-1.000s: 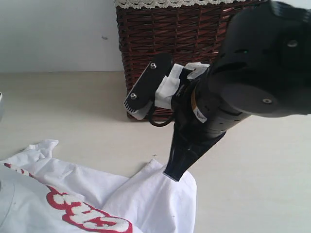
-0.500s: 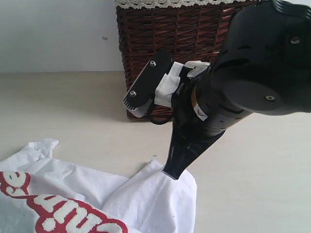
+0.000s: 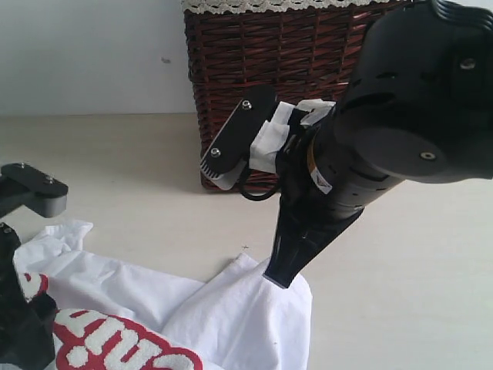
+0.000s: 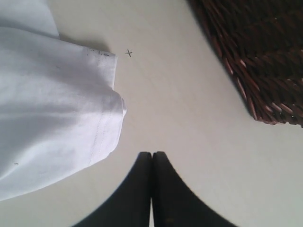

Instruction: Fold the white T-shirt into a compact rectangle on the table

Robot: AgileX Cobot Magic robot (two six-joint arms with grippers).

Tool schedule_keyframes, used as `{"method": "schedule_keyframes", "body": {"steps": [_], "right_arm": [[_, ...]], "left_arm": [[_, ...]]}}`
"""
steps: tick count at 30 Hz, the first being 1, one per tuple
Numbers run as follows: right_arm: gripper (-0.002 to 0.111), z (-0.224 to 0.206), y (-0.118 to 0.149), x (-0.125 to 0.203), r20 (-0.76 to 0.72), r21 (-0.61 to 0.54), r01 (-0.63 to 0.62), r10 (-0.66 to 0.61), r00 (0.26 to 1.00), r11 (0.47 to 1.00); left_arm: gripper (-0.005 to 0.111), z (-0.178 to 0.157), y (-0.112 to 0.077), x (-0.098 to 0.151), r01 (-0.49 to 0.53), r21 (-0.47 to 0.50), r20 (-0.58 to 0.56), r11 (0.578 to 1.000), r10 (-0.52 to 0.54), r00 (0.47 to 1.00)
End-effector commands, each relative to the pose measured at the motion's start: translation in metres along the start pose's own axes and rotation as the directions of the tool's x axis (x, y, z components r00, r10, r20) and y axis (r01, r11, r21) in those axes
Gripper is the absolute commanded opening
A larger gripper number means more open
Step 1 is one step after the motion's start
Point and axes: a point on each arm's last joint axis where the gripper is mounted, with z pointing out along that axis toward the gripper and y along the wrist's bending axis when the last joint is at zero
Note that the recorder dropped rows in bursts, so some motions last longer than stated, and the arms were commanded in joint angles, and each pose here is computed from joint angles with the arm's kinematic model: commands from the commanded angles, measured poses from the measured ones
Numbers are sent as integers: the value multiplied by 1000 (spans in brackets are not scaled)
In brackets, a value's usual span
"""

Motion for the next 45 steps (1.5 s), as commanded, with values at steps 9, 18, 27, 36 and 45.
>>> {"method": "schedule_keyframes", "body": {"steps": [9, 18, 27, 36, 45], "right_arm": [[0, -3, -3, 2, -5, 6, -6, 6, 1000, 1000], [0, -3, -3, 2, -5, 6, -6, 6, 1000, 1000], [0, -3, -3, 3, -16, 8, -6, 6, 1000, 1000], [0, -3, -3, 4, -18, 8, -8, 8, 1000, 1000], [0, -4, -2, 3, -17, 6, -7, 7, 1000, 1000]], "left_arm": [[103, 62, 18, -15, 58, 1, -75, 998, -58, 996], [1, 70, 23, 1, -5, -54, -177, 999, -4, 984], [5, 87, 58, 4, -24, -251, -264, 968, -44, 964], [5, 112, 109, -21, 169, -345, -158, 923, -234, 959], [5, 100, 157, -60, 369, -261, 70, 892, -364, 929]]}}
